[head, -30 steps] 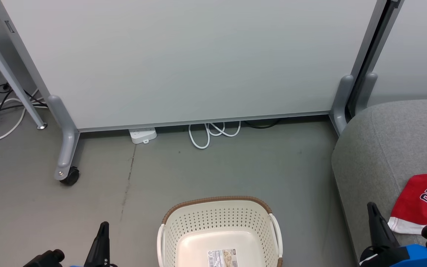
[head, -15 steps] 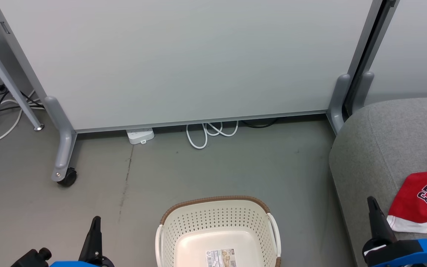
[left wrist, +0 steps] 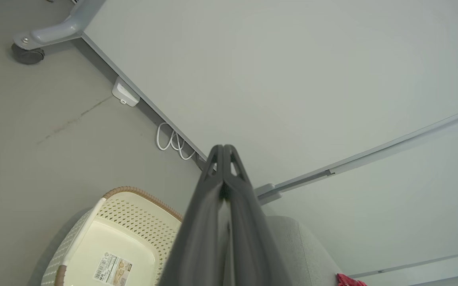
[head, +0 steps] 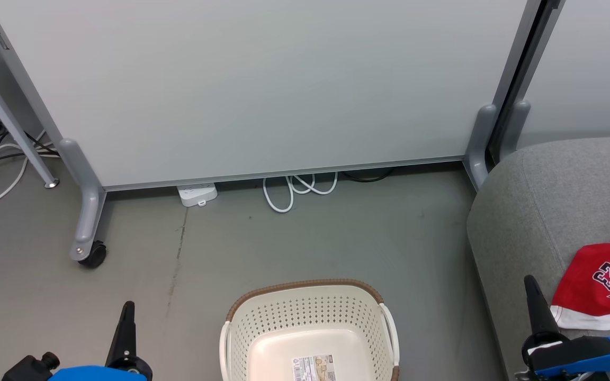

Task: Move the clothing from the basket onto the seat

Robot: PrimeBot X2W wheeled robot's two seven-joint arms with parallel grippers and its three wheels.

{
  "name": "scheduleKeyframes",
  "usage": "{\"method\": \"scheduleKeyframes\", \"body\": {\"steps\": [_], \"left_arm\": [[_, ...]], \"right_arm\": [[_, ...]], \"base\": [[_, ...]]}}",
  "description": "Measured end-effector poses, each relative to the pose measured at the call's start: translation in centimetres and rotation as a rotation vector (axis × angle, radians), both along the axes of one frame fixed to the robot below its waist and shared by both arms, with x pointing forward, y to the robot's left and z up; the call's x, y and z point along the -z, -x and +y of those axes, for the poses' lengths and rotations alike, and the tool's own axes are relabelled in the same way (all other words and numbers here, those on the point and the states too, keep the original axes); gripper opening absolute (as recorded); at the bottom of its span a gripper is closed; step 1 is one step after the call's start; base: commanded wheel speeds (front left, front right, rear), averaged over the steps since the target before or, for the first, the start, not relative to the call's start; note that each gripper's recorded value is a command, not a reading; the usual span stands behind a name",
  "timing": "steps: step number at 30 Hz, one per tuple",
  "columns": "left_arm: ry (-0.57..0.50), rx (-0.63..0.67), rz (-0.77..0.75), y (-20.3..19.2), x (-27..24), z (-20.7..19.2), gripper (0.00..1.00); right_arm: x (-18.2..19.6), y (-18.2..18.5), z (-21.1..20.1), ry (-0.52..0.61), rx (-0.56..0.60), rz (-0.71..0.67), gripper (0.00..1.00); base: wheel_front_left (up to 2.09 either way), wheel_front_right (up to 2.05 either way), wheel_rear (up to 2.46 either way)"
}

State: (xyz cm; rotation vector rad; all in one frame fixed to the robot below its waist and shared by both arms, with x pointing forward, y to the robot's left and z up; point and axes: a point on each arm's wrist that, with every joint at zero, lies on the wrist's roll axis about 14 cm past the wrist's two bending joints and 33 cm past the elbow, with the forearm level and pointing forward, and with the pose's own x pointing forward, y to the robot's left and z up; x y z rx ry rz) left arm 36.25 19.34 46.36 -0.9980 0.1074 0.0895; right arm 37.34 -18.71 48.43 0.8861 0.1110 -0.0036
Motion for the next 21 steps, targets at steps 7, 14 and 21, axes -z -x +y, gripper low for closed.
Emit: {"method": "scheduleKeyframes", "body": {"steps": [7, 14, 21], "left_arm": [[0.072, -0.008, -0.009, -0.3, -0.4, 0.1, 0.0], [0.139, -0.017, -0.018, -0.5, -0.7, 0.3, 0.0], [0.202, -0.02, -0.032, -0.9, -1.2, 0.3, 0.0]], "right_arm": [[-0.3, -0.3, -0.1, -0.089, 0.01, -0.008, 0.0], [-0.4, -0.4, -0.2, -0.169, 0.02, -0.011, 0.0], [-0.6, -0.6, -0.3, -0.243, 0.029, -0.019, 0.0]], "base": [[0.0, 0.0, 0.0], [0.0, 0.0, 0.0], [0.0, 0.0, 0.0]]}}
